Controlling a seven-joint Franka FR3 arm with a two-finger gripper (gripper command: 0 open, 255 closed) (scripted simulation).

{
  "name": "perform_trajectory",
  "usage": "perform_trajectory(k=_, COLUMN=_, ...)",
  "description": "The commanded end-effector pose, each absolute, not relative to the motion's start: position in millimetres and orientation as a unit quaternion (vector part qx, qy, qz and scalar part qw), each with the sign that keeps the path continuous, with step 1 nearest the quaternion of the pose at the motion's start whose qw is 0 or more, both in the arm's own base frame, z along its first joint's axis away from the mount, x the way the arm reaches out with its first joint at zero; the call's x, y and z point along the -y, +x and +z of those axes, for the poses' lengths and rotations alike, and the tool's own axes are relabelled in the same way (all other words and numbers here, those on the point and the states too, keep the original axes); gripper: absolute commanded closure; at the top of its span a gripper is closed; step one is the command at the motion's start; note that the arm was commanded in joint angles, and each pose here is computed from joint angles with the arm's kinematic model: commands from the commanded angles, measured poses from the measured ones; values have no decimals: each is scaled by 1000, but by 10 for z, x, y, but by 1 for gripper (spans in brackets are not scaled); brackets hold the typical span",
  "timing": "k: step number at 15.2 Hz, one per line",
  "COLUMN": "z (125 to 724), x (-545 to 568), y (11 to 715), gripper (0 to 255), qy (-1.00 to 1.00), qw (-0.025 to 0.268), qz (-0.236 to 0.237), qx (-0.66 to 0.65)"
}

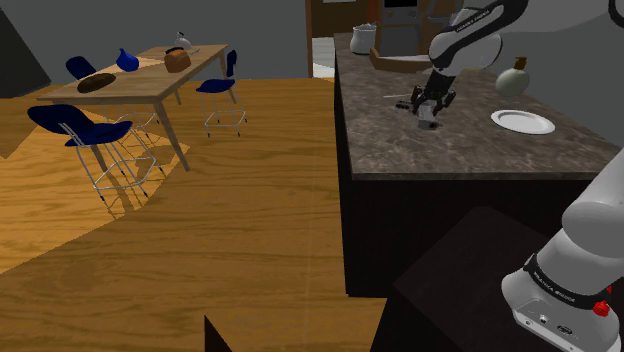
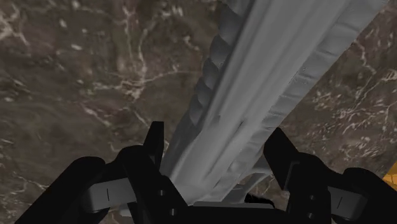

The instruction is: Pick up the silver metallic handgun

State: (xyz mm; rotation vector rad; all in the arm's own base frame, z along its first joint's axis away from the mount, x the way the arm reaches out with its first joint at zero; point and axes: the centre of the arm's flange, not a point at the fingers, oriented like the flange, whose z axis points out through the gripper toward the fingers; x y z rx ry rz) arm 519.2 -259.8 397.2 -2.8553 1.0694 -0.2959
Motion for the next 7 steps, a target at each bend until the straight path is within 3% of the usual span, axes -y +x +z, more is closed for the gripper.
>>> perform_trajectory(k=1, z=4087, x=2606, y=5184, gripper=255, qy=-931, qw=39, qz=-97, qx=-349)
perform_trajectory(k=7, z=4306, x=2606, y=5184, gripper=255, qy=-931, qw=39, qz=-97, qx=-349)
